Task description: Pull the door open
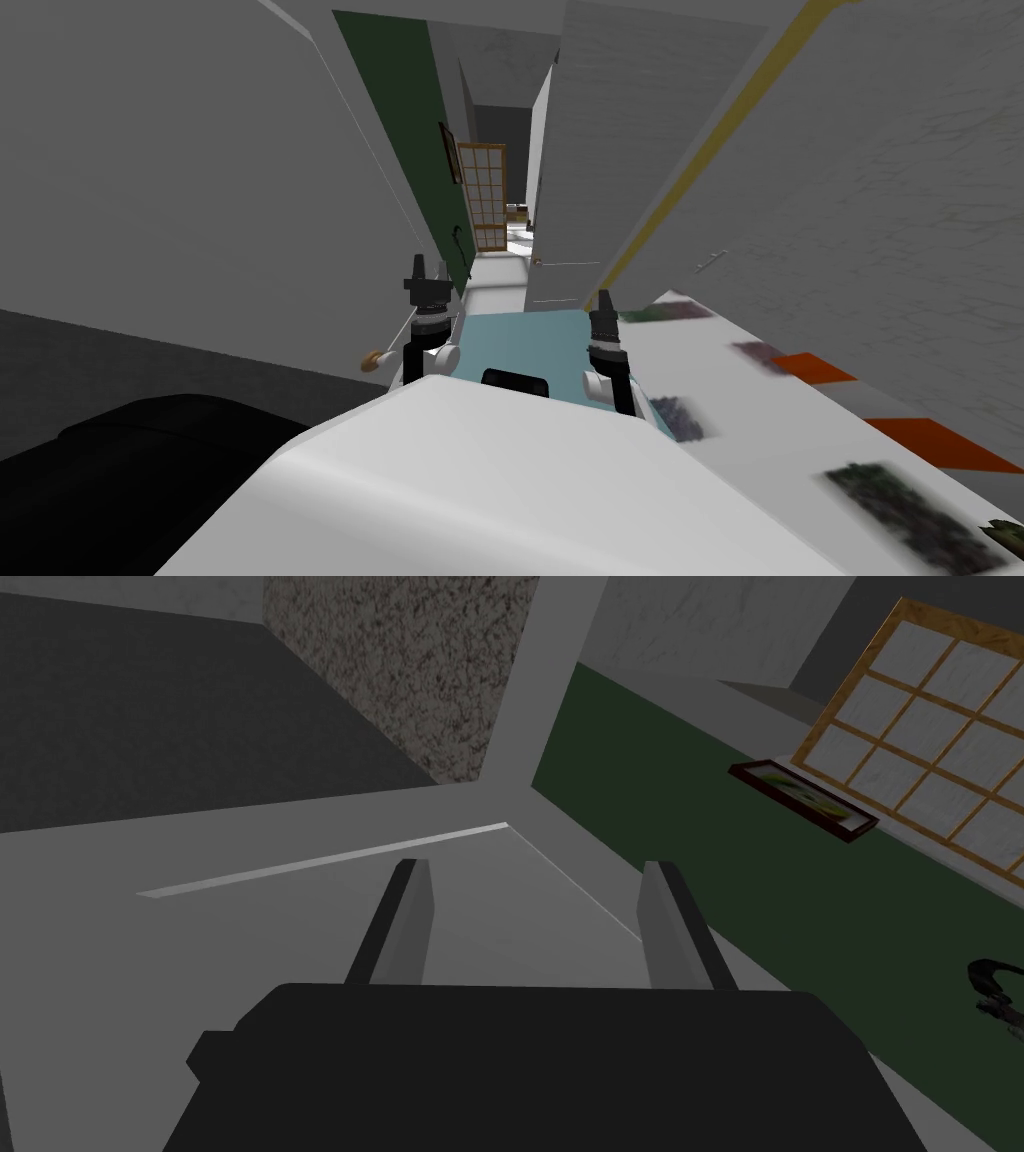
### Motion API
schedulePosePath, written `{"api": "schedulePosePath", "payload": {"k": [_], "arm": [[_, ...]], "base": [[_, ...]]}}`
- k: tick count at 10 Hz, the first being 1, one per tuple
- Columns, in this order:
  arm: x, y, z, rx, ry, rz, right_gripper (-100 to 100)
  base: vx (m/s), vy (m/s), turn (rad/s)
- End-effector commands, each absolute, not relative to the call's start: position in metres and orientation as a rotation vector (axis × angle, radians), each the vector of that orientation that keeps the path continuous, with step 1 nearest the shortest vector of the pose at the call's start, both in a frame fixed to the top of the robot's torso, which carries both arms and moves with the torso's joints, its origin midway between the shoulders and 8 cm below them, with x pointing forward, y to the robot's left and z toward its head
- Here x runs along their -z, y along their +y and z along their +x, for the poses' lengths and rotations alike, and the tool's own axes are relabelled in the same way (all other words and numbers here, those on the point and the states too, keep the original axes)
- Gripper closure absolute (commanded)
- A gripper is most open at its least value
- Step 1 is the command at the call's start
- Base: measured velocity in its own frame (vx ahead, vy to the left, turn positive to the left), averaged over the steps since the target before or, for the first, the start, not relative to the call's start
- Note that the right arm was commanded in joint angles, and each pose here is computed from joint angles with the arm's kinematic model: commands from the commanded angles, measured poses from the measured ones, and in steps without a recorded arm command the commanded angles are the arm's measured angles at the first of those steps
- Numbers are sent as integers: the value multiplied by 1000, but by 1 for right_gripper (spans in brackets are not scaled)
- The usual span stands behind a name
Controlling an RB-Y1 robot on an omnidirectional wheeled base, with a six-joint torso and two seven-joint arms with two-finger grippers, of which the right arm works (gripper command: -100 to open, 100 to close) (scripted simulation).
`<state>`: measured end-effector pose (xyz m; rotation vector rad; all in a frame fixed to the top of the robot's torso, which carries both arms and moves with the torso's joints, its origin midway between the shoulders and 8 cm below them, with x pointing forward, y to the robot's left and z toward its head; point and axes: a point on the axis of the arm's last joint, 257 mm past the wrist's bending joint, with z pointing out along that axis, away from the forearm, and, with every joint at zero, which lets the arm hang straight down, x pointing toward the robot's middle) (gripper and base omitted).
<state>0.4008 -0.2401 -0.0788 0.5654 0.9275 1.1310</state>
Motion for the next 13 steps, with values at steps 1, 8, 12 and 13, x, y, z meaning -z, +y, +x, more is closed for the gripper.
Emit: {"api": "schedulePosePath", "payload": {"k": [1, 8, 12, 13], "arm": [[91, -238, 404, -1092, 961, 537, -100], [138, -231, 413, -957, 1076, 433, -100], [165, -228, 416, -882, 1140, 368, -100], [171, -227, 416, -867, 1152, 354, -100]], "base": [[137, 54, -45], [120, 47, -38], [137, 69, -39], [113, 39, -33]]}}
